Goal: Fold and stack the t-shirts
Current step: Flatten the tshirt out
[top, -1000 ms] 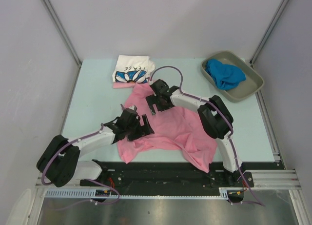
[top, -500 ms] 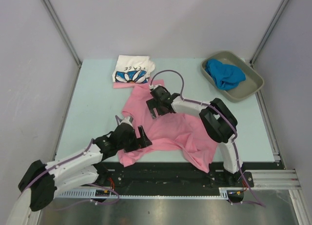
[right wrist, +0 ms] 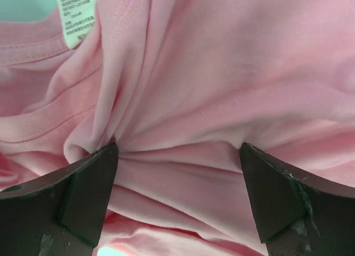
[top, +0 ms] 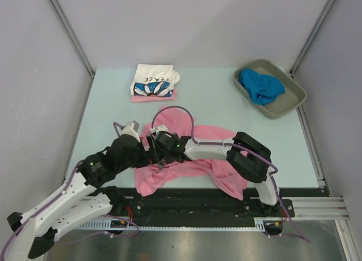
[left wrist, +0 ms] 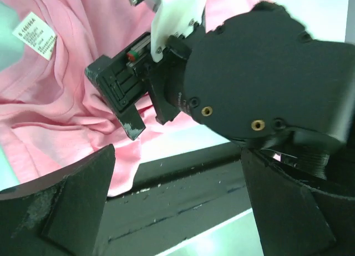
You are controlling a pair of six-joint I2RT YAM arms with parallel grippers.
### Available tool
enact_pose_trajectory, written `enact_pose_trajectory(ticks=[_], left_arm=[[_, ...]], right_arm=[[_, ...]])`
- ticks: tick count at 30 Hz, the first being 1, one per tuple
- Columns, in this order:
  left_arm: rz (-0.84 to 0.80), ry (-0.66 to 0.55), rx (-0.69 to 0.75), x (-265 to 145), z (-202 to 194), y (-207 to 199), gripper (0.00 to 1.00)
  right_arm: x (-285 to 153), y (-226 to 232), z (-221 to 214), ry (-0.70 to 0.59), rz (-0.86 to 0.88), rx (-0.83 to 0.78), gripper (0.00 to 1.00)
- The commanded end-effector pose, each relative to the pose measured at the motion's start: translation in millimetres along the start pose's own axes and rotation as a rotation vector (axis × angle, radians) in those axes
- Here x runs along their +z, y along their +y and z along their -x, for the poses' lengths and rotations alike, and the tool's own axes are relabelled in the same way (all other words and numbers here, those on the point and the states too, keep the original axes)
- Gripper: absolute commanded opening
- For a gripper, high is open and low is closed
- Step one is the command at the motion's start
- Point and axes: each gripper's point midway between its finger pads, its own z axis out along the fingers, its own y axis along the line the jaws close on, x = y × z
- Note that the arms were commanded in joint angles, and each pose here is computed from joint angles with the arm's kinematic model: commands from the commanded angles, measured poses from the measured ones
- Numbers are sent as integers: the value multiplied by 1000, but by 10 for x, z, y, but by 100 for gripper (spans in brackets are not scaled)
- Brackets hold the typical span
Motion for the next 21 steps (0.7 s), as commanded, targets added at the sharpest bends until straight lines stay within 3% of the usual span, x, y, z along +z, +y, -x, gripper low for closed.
enact_pose_trajectory(ticks=[1,4,9,11,12,15,16,17,19,21], left_arm=[[43,-196,-8,-357,560,-67,100],[12,-237,-7,-567,706,-157,100],[-21,-289,-37,-753,834,-219,100],[-15,-300,-46,-753,840,-191,100],[-9,-301,-49,-748,833,-171,100],[-16,-304,-66,-732,824,-168,100],[-20,-308,-67,-736,827,-171,100],[-12,-305,-71,-716,814,-154,100],[-8,-308,-70,-706,822,-152,100],[1,-307,-65,-685,827,-150,100]], right_arm=[[-238,571,-789,233,160,26,95],[-505,444,-345,97,125,29,96],[-629,-373,692,-70,-35,87,96],[-459,-546,850,-55,-68,38,96],[-499,-585,1173,-112,-60,36,96],[-169,-670,1340,-70,-75,-23,96],[-260,-623,1708,-149,-59,-19,96],[-17,-640,1632,-105,-65,-49,97],[-59,-646,2030,-184,-34,-26,96],[199,-726,2013,-154,-36,-20,95]])
